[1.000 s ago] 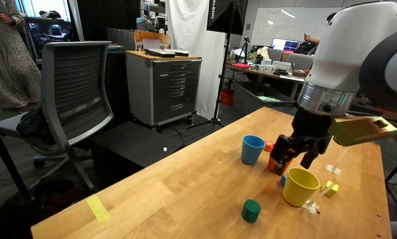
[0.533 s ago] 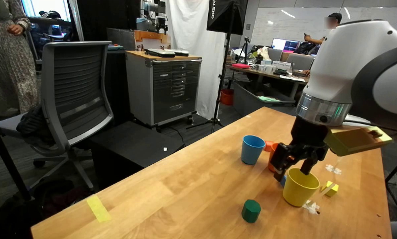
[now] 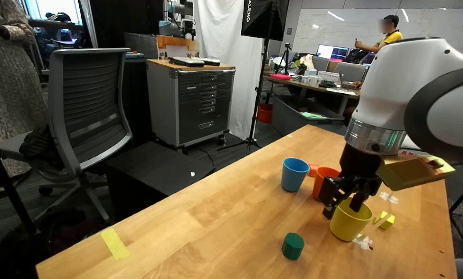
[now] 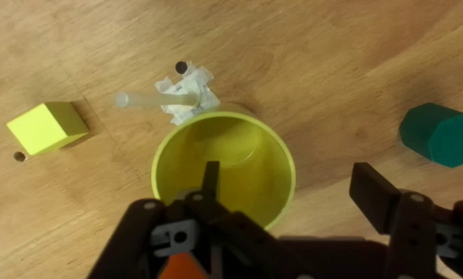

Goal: Stack the three cups together

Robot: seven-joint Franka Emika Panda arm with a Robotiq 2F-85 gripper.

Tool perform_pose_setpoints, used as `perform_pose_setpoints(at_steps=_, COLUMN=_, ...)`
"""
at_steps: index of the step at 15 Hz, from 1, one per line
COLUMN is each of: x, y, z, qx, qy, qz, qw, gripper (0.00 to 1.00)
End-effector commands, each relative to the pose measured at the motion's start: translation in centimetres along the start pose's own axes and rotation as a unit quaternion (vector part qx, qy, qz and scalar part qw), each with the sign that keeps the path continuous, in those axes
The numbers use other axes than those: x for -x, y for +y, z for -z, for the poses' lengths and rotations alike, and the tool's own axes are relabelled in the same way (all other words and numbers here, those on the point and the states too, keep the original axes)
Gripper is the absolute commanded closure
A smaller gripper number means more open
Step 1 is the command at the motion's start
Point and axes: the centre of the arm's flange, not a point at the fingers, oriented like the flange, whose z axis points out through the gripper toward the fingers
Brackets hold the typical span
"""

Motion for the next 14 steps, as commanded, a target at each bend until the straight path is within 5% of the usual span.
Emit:
perform_pose_setpoints(at_steps=1, x=-0.24, y=-0.07, z=-0.22, qx=0.002, qy=0.011, qz=0.006, qw=0.9999, gripper=0.47)
perform_pose_setpoints(at_steps=7, x=-0.43, y=0.05, z=-0.38, qx=0.008, qy=0.010, qz=0.006, qw=0.9999, gripper=0.92)
perform_pose_setpoints(at_steps=14, x=-0.35, y=-0.19, z=0.43, qx=0.004, qy=0.005, qz=-0.003, qw=1.0000, gripper=0.97)
